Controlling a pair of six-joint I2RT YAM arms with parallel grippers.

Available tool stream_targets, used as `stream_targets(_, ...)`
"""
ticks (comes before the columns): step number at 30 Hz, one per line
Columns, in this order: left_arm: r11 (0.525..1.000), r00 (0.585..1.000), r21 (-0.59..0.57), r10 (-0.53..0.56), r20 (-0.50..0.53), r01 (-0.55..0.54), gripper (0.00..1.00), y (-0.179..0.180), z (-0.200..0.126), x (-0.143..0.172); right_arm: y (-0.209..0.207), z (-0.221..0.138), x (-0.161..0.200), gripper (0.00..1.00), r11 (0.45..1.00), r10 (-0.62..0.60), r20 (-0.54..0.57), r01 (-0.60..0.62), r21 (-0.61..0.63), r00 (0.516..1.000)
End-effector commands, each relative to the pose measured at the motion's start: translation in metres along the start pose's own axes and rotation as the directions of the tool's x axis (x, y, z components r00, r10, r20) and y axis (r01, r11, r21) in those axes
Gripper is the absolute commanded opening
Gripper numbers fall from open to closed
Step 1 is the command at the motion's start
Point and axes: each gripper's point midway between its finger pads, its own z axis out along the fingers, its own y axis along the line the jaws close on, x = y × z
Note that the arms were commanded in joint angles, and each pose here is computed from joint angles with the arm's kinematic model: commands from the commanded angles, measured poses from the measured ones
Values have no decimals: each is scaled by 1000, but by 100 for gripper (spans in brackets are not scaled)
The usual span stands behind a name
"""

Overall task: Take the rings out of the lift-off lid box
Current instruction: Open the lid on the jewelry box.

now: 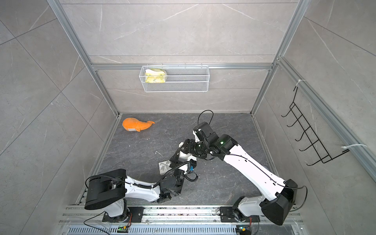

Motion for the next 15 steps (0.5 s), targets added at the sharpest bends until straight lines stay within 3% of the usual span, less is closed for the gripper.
stream_targets(1,997,998,-48,-57,-10,57,75,13,-1,2,3,-13,-1,68,999,-34,15,34,7,999)
stream_targets(15,995,996,-65,-76,-50,73,74,6,-1,18,2,-25,-5,68,999,-44,45,43,30,998)
